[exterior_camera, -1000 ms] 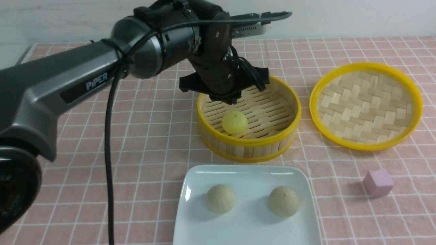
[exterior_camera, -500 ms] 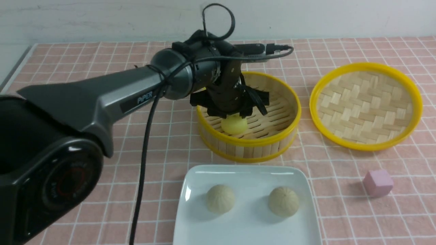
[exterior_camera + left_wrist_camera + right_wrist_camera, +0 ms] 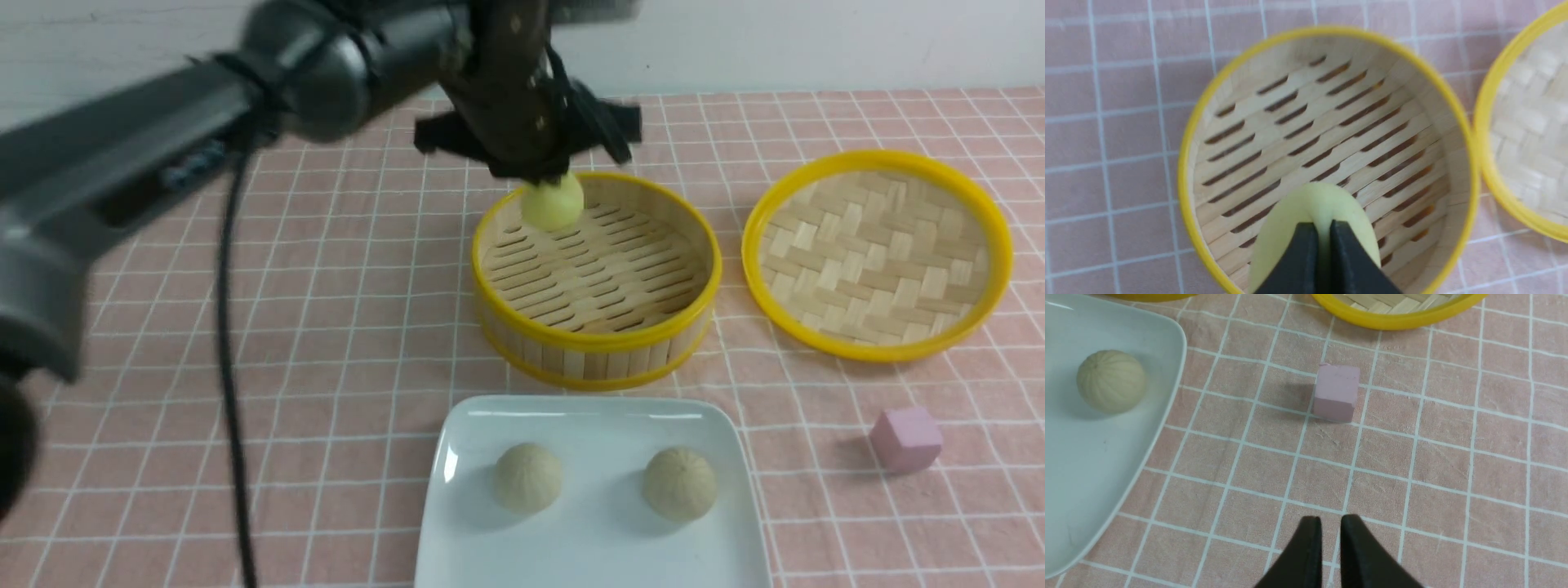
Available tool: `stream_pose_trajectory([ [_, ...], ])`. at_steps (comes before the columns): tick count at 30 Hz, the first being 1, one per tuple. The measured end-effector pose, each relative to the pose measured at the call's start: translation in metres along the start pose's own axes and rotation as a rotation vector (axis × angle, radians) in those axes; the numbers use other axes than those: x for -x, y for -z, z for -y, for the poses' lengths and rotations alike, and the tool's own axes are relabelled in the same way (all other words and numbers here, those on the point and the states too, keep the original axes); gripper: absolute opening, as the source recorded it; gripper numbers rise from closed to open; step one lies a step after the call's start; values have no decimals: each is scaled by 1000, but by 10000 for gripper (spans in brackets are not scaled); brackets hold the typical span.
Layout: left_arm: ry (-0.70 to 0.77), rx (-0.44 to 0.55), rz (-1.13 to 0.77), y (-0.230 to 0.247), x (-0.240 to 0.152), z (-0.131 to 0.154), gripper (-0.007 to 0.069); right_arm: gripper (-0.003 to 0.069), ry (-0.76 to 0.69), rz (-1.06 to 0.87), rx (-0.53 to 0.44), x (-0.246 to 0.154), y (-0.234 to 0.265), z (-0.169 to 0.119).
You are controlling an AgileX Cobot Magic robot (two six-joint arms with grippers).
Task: Put the steamed buns into the plate on the pink tablecloth.
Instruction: 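Carry the bun from the bamboo steamer to the plate with the left gripper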
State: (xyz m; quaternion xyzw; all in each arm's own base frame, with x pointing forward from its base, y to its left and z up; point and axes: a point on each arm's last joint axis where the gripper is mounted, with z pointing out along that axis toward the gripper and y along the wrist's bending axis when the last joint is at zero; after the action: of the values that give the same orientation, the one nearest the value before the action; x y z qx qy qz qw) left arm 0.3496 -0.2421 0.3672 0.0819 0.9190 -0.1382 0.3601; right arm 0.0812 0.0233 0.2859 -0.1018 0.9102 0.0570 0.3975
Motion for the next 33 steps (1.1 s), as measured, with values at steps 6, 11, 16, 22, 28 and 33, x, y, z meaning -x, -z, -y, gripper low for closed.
stream_pose_trajectory([
  [6, -83, 7, 36, 102, 6, -13, 22, 103, 0, 0, 0, 0, 0, 0],
  [11, -160, 27, -194, 110, -34, -23, 22, 104, -2, 0, 2, 0, 0, 0],
  [16, -233, -43, -390, 80, -98, -6, 22, 104, -2, -1, 2, 0, 0, 0],
  [22, -247, -88, -481, 48, -173, 14, 22, 108, -2, -1, 2, 0, 0, 0],
  [28, -242, -154, -419, 28, -211, 20, 24, 118, -2, -1, 2, 0, 0, 0],
  [33, -230, -190, -362, 10, -219, 24, 31, 122, -2, -1, 2, 0, 0, 0],
])
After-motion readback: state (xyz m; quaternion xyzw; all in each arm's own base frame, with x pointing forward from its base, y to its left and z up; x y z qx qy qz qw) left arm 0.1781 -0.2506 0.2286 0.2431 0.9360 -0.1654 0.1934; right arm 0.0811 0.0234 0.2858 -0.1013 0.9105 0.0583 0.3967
